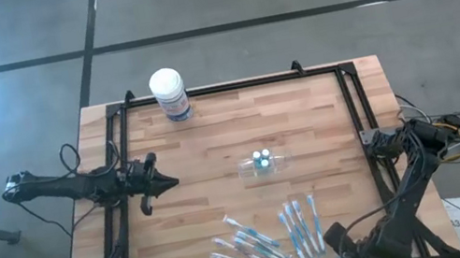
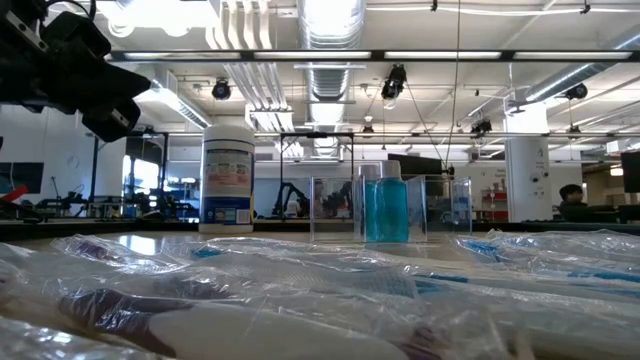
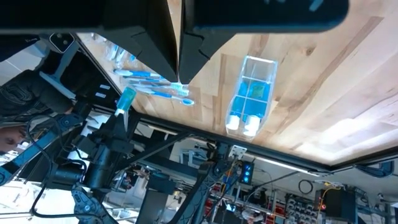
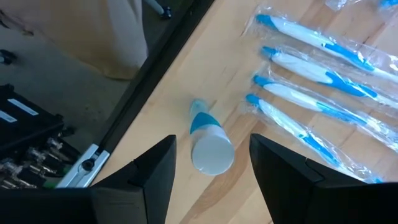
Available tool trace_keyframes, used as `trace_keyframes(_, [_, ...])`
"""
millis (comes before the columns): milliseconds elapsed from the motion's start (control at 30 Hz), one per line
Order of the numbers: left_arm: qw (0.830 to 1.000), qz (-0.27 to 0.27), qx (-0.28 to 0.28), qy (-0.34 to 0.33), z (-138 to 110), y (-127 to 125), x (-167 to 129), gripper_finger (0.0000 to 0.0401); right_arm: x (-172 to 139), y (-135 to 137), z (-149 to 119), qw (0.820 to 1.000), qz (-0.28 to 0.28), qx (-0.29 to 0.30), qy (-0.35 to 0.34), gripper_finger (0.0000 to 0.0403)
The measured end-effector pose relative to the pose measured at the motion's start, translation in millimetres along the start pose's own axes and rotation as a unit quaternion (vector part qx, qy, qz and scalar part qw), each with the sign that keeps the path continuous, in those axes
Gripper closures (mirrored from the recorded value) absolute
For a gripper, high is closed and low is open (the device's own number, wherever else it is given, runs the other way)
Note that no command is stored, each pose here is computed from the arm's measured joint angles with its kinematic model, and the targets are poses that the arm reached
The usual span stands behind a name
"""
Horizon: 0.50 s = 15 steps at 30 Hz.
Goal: Pick & Place toothbrushing station
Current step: Put the blue mouthwash into the transparent organizer
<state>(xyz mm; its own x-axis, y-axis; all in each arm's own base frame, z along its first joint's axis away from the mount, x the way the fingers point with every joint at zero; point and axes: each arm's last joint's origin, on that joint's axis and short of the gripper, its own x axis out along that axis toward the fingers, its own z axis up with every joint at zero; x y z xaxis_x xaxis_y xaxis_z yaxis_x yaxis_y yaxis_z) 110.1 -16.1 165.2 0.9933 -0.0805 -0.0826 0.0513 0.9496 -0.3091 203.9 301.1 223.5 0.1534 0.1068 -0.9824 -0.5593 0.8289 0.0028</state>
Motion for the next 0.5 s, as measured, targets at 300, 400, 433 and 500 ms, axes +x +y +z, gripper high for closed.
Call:
trace_keyframes(300, [1.0,0.0,0.0,0.001,-0.2,0.0,0.0,0.0382,3.7,-0.6,-2.5,1.0,-0.003,-0.001,0.006,0.0202])
trace_keyframes(400, [1.0,0.0,0.0,0.001,-0.2,0.0,0.0,0.0382,3.7,-0.7,-2.3,1.0,-0.003,-0.001,0.005,0.0202])
trace_keyframes(433, [1.0,0.0,0.0,0.001,-0.1,0.0,0.0,0.0382,3.8,-0.7,-2.3,1.0,-0.003,-0.001,0.005,0.0202])
trace_keyframes(500, [1.0,0.0,0.0,0.001,-0.2,0.0,0.0,0.0382,4.1,-0.7,-2.3,1.0,-0.003,-0.001,0.004,0.0202])
